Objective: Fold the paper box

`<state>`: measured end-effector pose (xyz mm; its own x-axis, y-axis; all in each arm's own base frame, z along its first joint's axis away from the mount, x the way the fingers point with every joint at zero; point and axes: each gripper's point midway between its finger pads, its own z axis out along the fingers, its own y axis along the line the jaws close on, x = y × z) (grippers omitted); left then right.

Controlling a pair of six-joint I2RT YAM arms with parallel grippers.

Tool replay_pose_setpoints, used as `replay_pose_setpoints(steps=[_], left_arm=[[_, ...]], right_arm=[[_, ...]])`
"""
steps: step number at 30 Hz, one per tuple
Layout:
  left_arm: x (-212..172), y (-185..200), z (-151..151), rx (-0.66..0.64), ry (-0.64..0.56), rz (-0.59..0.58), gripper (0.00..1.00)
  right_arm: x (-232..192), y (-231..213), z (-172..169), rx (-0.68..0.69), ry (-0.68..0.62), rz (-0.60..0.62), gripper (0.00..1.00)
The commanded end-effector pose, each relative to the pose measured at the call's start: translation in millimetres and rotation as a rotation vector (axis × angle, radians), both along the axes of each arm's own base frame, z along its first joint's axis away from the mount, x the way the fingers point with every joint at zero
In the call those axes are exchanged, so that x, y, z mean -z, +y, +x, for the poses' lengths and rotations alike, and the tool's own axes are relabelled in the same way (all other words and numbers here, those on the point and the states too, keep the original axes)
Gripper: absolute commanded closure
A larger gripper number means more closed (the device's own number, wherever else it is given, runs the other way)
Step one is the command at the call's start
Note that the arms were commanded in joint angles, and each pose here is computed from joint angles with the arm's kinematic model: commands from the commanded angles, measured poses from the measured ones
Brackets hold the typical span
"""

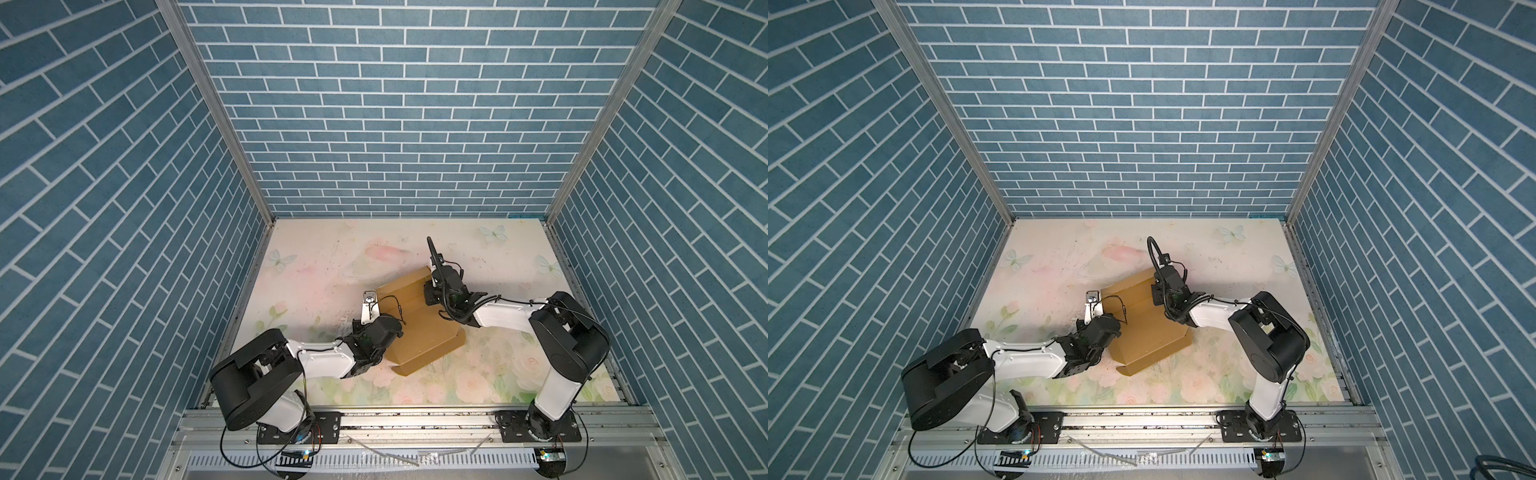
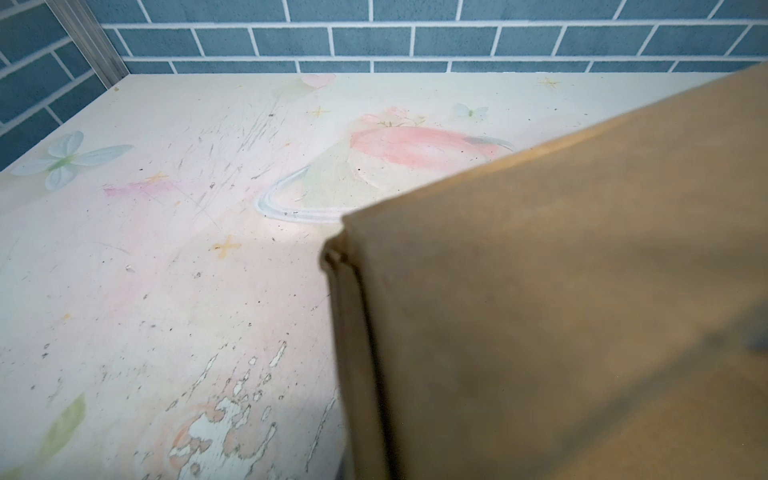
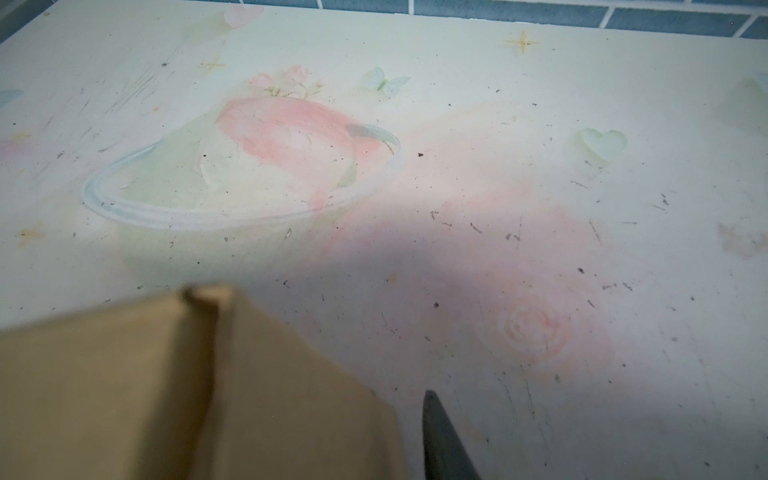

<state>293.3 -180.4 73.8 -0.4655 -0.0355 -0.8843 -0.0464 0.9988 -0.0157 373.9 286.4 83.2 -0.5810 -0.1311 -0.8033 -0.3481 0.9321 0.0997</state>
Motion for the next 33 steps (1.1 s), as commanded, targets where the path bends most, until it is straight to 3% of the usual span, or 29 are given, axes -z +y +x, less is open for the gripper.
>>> replay_pose_setpoints(steps=[1, 13, 25, 33], left_arm=[[16.8, 10.0, -8.1, 0.001, 0.077, 0.107, 1.00], [14.8, 7.1, -4.1, -0.023, 0.117, 0.135, 1.00], [25.2, -2.7, 8.5, 0.011, 0.257, 0.084, 1.00], [30.2, -26.1, 20.7, 0.101, 0.368, 0.079, 1.00]], right_arm=[[-21.0, -9.8, 4.8, 0.049, -0.041, 0.031, 0.67], [-39.7, -21.8, -22.9, 0.000, 0.004, 0.033, 0.54], [-69.9, -49.0, -55.7, -0.022, 0.035, -0.006, 0.52], [-91.4, -52.5, -55.6, -0.037, 0.047, -0.010, 0.51]])
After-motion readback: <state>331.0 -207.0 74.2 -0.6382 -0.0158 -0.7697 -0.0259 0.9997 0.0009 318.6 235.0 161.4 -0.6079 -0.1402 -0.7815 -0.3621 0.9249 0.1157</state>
